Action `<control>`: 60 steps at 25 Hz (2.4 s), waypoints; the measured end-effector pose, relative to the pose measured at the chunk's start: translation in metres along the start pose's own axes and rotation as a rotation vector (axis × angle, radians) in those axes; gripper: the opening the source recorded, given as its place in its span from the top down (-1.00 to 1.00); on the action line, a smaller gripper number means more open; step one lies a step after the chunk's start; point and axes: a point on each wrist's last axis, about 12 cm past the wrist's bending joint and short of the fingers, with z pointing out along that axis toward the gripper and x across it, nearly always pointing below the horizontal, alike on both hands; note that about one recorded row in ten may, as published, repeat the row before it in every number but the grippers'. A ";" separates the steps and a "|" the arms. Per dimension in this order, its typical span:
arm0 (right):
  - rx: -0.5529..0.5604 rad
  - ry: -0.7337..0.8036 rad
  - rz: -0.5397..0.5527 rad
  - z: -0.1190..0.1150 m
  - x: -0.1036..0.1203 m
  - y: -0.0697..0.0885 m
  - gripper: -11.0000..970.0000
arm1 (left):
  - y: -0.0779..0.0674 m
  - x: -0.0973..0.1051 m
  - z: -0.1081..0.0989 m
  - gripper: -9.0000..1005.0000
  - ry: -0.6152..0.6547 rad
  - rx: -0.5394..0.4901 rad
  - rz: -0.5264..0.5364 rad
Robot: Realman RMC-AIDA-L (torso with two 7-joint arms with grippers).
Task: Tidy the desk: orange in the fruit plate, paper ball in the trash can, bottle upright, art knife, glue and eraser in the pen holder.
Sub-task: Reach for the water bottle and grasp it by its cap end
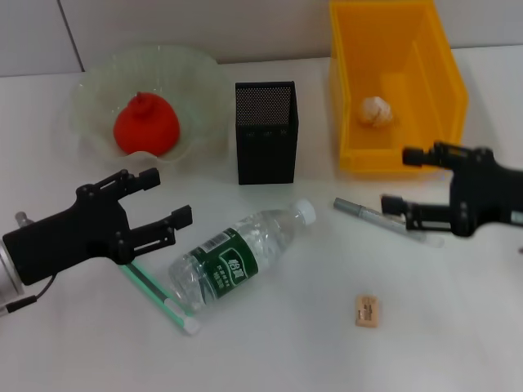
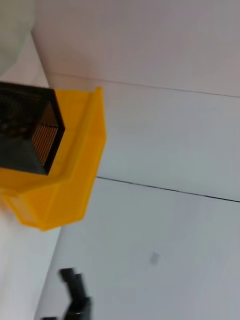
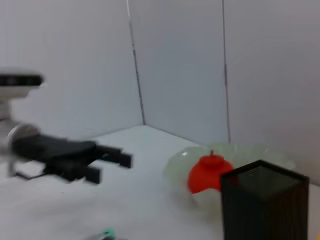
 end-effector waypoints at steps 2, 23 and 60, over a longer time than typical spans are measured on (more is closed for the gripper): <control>-0.010 -0.018 -0.002 -0.004 0.008 0.003 -0.72 | 0.001 -0.006 0.003 -0.62 0.016 0.013 -0.007; 0.083 -0.066 -0.026 -0.044 0.078 0.031 -0.72 | -0.044 -0.095 0.108 -0.62 0.519 0.002 0.111; 0.084 -0.055 -0.003 -0.034 0.085 0.033 -0.71 | -0.053 -0.074 0.183 -0.62 0.684 -0.065 0.236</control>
